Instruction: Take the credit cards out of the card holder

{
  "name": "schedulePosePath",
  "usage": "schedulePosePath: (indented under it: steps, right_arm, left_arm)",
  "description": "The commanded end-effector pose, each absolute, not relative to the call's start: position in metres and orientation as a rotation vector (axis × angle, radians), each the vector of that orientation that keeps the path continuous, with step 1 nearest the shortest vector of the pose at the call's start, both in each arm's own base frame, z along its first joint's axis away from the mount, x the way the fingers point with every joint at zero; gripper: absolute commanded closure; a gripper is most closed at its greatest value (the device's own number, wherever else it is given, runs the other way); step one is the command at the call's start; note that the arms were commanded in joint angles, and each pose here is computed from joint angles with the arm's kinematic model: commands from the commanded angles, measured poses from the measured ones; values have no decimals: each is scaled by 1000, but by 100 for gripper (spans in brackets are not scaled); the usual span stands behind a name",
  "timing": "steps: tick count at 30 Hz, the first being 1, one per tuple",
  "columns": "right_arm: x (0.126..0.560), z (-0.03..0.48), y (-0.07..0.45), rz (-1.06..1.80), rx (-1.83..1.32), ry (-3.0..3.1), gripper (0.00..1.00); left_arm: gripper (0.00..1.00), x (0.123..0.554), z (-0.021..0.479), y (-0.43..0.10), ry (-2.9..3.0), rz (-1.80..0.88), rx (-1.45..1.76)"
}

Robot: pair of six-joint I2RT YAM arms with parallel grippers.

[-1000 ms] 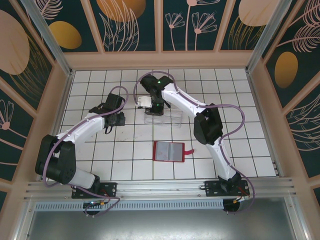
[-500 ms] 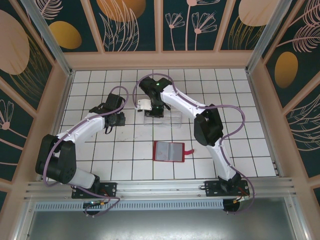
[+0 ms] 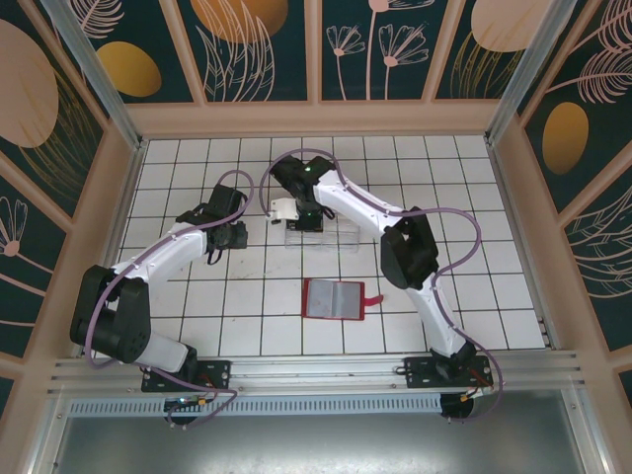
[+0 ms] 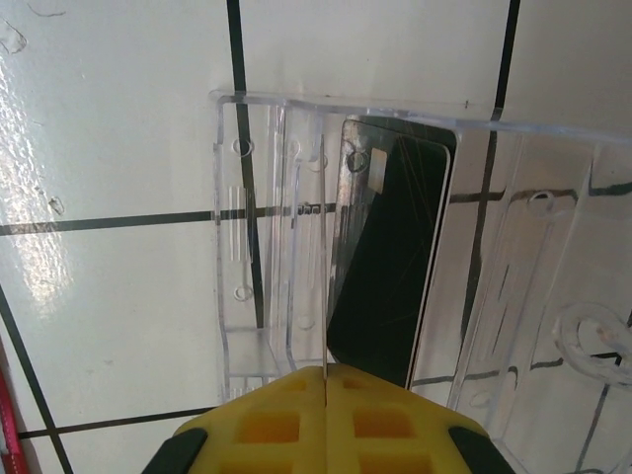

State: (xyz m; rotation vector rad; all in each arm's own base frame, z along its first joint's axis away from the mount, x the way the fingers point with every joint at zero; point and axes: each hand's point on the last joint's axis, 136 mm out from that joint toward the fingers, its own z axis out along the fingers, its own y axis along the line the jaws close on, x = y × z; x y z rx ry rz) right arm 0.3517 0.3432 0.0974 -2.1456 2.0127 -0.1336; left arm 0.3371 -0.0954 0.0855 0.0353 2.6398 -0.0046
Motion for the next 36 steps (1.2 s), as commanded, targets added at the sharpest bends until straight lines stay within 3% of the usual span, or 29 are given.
schedulePosePath:
  steps: [1,8,20,26,30,36]
  right_arm:
    - [358,91,346,-186,-2170,1987,96]
    - [377,108,351,-272,-2067,1949,81]
    - [409,145,348,-398,-1797,1923,76]
    - [417,198,347,-244,-1328,2005,75]
    - [401,211,332,-143,-1074,2061,73]
    - [343,186,325,131,-798,2252,75]
  left_arm:
    - [71,335,78,-95,2658,-6,56]
    - [71,336,79,-94,2656,-6,55]
    - [71,335,80,-95,2653,-12,60]
    - [71,336,83,-98,2646,-33,62]
    - [71,336,83,-99,2646,-45,66]
    - [71,338,86,-101,2631,-55,69]
